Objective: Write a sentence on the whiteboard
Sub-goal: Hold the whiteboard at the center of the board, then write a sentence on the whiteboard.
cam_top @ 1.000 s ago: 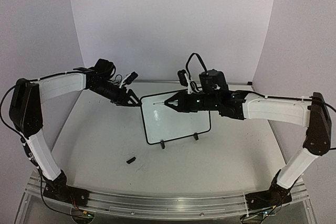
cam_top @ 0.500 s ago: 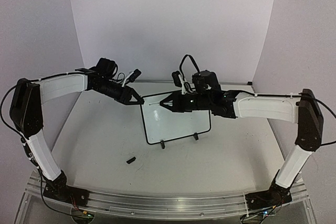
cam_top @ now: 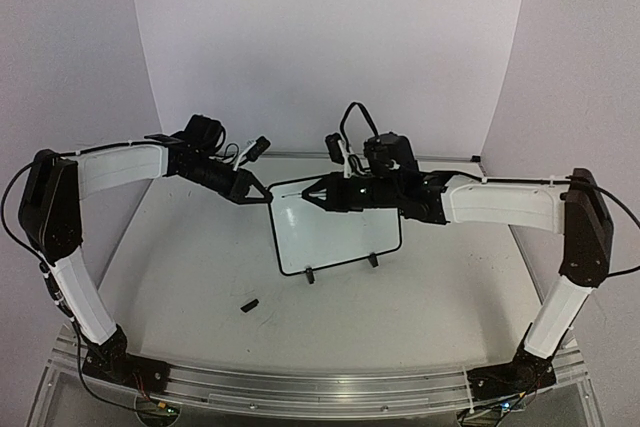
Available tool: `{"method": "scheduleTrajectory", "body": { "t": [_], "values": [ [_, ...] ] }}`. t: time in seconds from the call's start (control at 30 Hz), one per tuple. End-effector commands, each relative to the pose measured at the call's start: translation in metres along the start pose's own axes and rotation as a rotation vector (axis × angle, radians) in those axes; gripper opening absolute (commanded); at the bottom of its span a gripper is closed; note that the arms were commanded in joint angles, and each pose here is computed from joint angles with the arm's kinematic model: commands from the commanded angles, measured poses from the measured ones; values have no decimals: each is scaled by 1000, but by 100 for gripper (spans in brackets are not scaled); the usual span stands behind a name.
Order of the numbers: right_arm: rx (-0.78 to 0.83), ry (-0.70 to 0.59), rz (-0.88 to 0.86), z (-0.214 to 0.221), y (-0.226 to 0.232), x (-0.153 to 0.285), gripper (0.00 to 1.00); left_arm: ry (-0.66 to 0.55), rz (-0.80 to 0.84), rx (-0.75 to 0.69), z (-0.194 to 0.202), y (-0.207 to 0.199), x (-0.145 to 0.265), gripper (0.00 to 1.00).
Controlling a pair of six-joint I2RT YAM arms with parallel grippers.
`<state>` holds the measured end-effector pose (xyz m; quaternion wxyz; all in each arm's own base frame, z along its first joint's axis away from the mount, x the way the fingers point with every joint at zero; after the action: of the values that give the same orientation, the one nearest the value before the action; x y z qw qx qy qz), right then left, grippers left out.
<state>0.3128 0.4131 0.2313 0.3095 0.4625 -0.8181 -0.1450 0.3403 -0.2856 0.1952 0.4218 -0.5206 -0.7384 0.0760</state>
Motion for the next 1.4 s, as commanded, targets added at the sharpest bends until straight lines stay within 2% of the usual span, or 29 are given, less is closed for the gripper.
{"method": "scheduleTrajectory", "body": {
  "t": [0.0, 0.93, 1.37],
  "values": [
    [25, -53, -36, -19, 10, -5, 0, -8, -20, -56, 0, -2, 1, 0],
    [-8, -76, 62, -18, -13, -23, 0, 29, -38, -103, 11, -4, -4, 0],
    [-62, -10, 132, 21, -37, -20, 0, 25, -40, -113, 10, -6, -2, 0]
  ]
}}
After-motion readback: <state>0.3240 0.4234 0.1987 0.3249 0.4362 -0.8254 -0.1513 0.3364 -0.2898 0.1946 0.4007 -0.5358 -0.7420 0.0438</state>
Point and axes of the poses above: each gripper's point midway between its finger pads, its own x axis back along the fingers, its own y axis along the line the jaws close on, z = x × y, the point moved 2 cm from there along x, back along the fingers, and after that the axes turned 5 degrees about x, right-handed, at the moved point
